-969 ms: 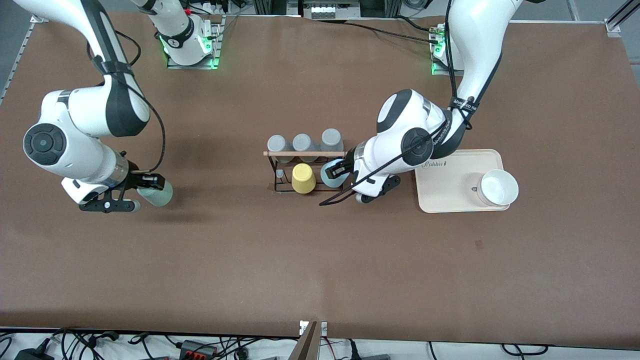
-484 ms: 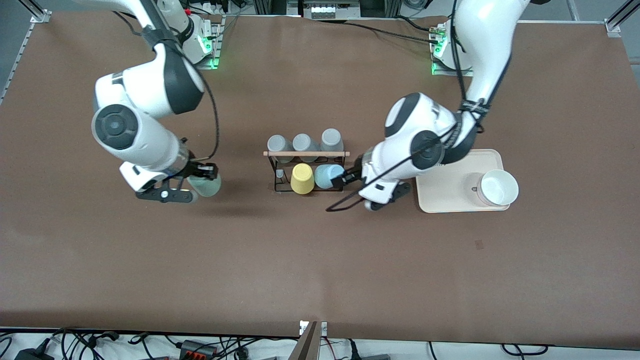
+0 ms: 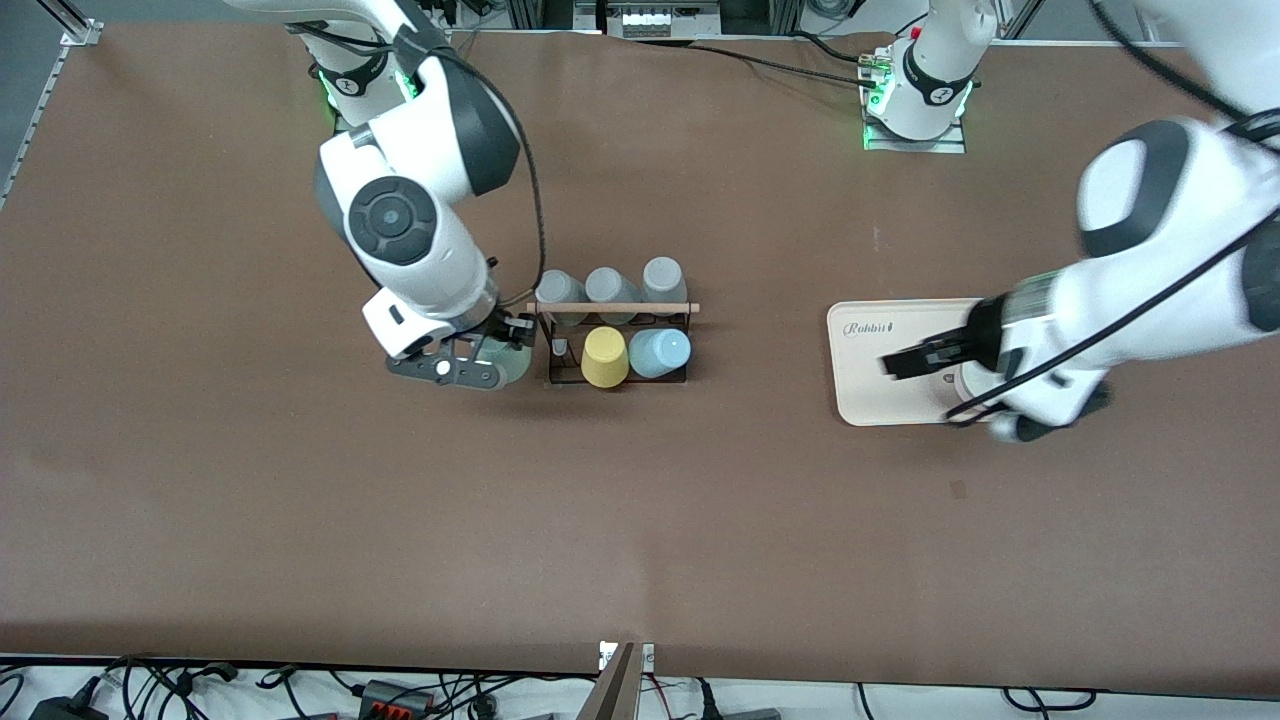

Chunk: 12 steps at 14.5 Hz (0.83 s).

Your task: Hang scattered cups on rack with three cups

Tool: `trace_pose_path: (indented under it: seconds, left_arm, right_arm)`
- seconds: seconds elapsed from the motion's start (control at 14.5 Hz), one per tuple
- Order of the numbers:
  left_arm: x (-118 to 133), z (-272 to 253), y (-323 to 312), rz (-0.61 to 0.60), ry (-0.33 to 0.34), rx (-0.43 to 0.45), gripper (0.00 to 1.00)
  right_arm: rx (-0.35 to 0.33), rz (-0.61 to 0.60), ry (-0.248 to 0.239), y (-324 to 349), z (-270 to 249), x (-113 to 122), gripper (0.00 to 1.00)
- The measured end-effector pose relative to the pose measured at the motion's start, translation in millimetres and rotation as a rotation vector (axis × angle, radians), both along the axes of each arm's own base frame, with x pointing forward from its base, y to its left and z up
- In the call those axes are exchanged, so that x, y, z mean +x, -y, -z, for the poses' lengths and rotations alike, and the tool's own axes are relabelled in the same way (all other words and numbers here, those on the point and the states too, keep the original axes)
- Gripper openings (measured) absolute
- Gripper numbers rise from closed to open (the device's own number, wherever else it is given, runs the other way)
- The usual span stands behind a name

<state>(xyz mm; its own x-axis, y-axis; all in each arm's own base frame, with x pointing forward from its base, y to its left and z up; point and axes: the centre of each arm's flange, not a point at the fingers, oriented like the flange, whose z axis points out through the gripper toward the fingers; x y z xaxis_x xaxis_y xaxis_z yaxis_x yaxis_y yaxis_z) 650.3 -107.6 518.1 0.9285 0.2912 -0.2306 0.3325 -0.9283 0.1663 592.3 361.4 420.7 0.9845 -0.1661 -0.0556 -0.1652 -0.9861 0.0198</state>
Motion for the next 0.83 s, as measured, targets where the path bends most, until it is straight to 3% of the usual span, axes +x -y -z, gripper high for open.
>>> trace_pose_path:
  seconds: [0.21,0.42,0.83]
  left_arm:
    - [-9,-8,-30,0.152,-0.003,0.125,1.0]
    - [-17,-29,-37,0.199,0.006,0.193,1.0]
    - [-33,-28,-50,0.199,0.024,0.212,1.0]
  right_arm:
    - [-0.002,0.028,-0.001,-28,8,-8,0.65]
    - [-0.014,0.026,-0.017,-49,26,-16,0.65]
    - [-0.038,0.025,-0.048,-52,72,-11,0.65]
